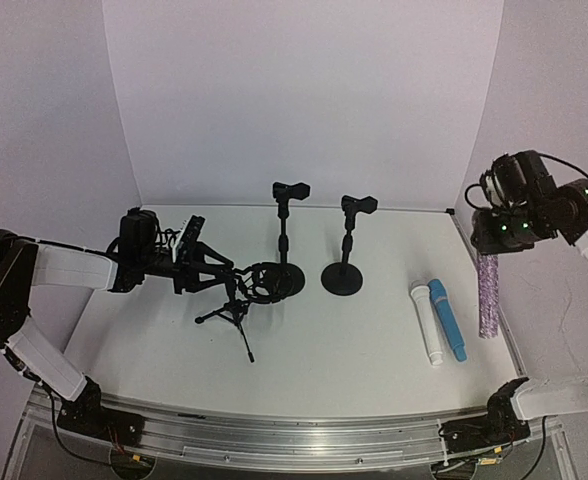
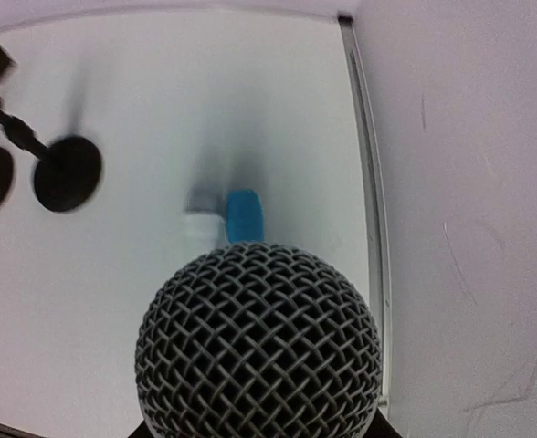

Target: Remove the microphone from the stand

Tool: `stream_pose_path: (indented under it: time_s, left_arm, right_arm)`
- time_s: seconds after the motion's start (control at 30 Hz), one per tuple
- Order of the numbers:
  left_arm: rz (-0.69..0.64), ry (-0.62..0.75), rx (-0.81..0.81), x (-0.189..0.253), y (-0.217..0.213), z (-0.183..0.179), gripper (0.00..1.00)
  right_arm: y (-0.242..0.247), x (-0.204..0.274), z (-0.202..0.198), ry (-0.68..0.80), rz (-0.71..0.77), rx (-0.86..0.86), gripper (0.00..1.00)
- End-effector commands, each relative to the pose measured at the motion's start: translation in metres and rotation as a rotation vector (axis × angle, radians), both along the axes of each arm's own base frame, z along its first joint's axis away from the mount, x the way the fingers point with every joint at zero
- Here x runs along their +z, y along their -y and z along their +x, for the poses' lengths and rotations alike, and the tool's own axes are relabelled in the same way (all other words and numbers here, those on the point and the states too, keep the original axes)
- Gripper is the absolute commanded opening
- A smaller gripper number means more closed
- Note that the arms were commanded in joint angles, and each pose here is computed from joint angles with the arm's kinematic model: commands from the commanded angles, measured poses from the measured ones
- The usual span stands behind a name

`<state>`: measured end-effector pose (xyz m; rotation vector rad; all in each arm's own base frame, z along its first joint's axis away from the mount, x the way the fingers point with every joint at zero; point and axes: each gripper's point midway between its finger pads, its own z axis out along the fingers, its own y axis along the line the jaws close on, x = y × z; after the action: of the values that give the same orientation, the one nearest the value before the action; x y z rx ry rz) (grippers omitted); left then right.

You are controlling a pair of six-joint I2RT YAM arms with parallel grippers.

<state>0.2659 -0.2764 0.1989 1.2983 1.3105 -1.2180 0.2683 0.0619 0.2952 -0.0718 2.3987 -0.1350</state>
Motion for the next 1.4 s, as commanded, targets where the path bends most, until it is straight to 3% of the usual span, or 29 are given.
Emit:
stream_pose_path:
  time_s: [0.0,0.13,0.27,0.5,1.13,1.37]
  left_arm:
    - [0.073,-0.012,0.090,-0.024,-0.003,0.018,0.00]
    - [0.074,-0.013,0.090,-0.023,-0.003,0.017,0.00]
    - [0.075,-0.013,0.091,-0.021,-0.003,0.017,0.00]
    - [0.083,-0.018,0.091,-0.022,-0.005,0.014,0.00]
    - [0.096,-0.037,0.095,-0.026,-0.003,0.020,0.00]
    - [0.098,-0.035,0.099,-0.026,-0.003,0.021,0.00]
  right_arm:
    - [0.051,-0.083,-0.024,-0.472,-0.023,-0.043,0.00]
    - [0.080,-0.117,0.012,-0.545,0.067,-0.040,0.00]
    - [0.079,-0.147,0.055,-0.591,0.145,-0.010,0.00]
    - [0.087,-0.195,0.089,-0.666,0.246,-0.004,0.00]
    - [0.101,-0.273,0.099,-0.802,0.256,-0.021,0.00]
    - [0.100,-0.287,0.101,-0.830,0.276,-0.053,0.13]
